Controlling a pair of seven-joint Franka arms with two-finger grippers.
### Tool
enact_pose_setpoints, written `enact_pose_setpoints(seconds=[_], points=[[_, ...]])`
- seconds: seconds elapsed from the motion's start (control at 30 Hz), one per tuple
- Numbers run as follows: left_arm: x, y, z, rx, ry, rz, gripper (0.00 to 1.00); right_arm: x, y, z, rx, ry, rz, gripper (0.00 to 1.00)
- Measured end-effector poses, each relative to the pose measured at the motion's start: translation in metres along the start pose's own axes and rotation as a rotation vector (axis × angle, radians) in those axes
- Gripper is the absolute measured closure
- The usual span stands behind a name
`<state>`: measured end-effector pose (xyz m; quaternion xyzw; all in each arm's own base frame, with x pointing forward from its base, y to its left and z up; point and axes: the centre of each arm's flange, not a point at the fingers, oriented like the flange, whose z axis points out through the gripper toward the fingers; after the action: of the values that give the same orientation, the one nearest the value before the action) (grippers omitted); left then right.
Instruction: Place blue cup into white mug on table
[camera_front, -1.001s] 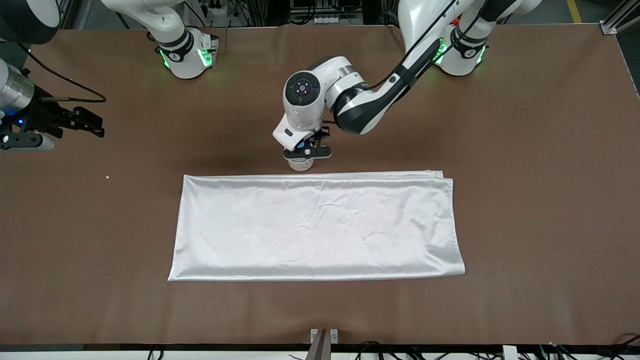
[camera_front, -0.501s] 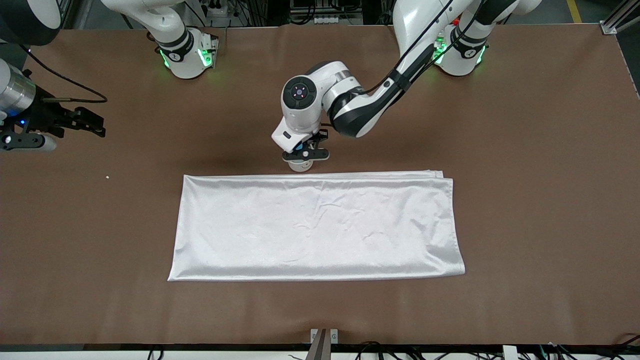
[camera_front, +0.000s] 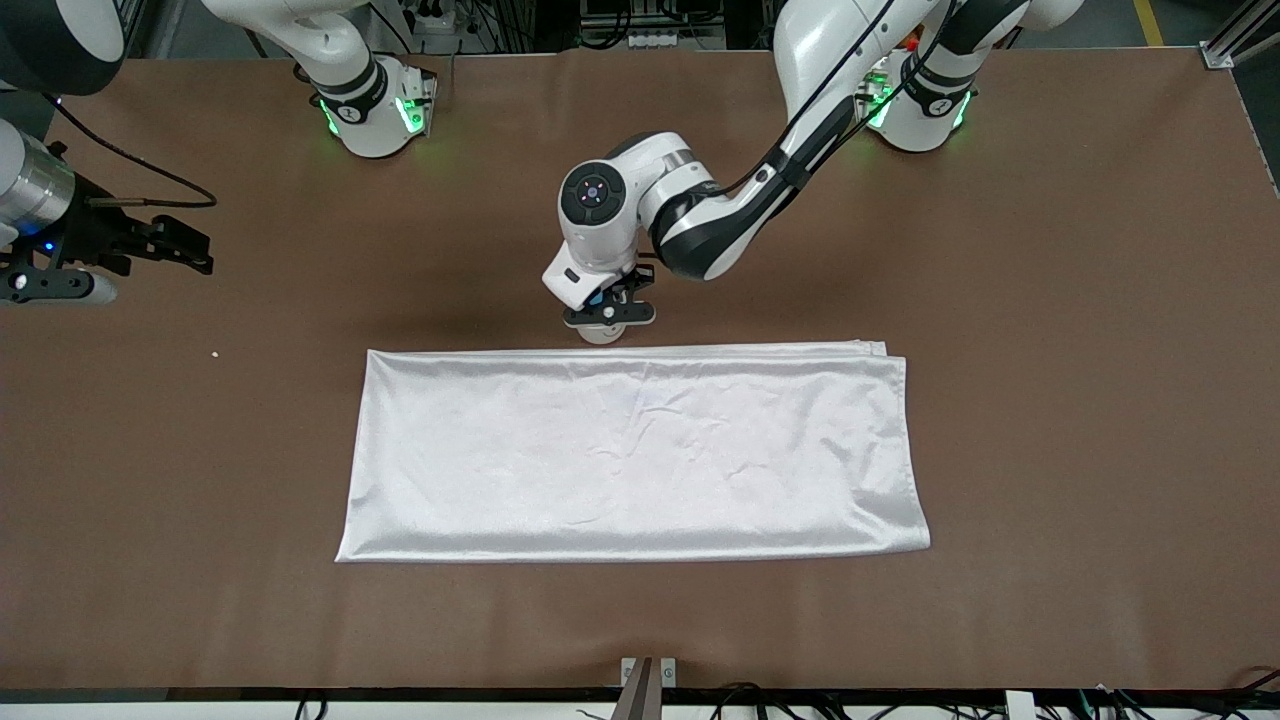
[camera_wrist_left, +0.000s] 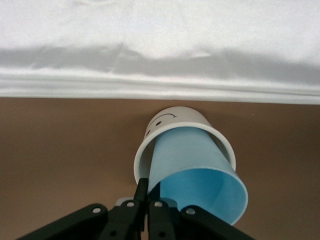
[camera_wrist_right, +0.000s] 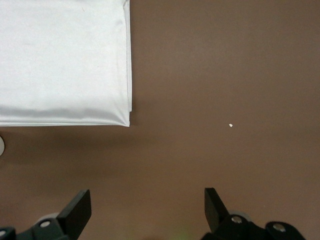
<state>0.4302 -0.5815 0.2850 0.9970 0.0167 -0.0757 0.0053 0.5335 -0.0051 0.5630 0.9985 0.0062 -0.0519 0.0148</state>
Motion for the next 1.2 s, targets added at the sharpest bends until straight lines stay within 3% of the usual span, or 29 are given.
enact_pose_setpoints(seconds=[0.37,0.5,0.63,1.2], points=[[0.001,0.000,-0.001,-0.004,0.004,-0.005,0.96,0.001,-0.001,0.002,-0.001,-0.004,-0.001,0.00],[0.001,0.000,-0.001,-0.005,0.005,-0.007,0.81,0.001,-0.001,0.002,-0.001,-0.006,-0.001,0.00],[0.001,0.001,-0.002,-0.006,0.006,-0.007,0.79,0.001,-0.001,0.002,-0.001,-0.008,-0.001,0.00],[0.004,0.001,-0.011,-0.017,0.017,-0.012,0.78,0.001,-0.001,0.002,-0.001,-0.010,-0.003,0.00]])
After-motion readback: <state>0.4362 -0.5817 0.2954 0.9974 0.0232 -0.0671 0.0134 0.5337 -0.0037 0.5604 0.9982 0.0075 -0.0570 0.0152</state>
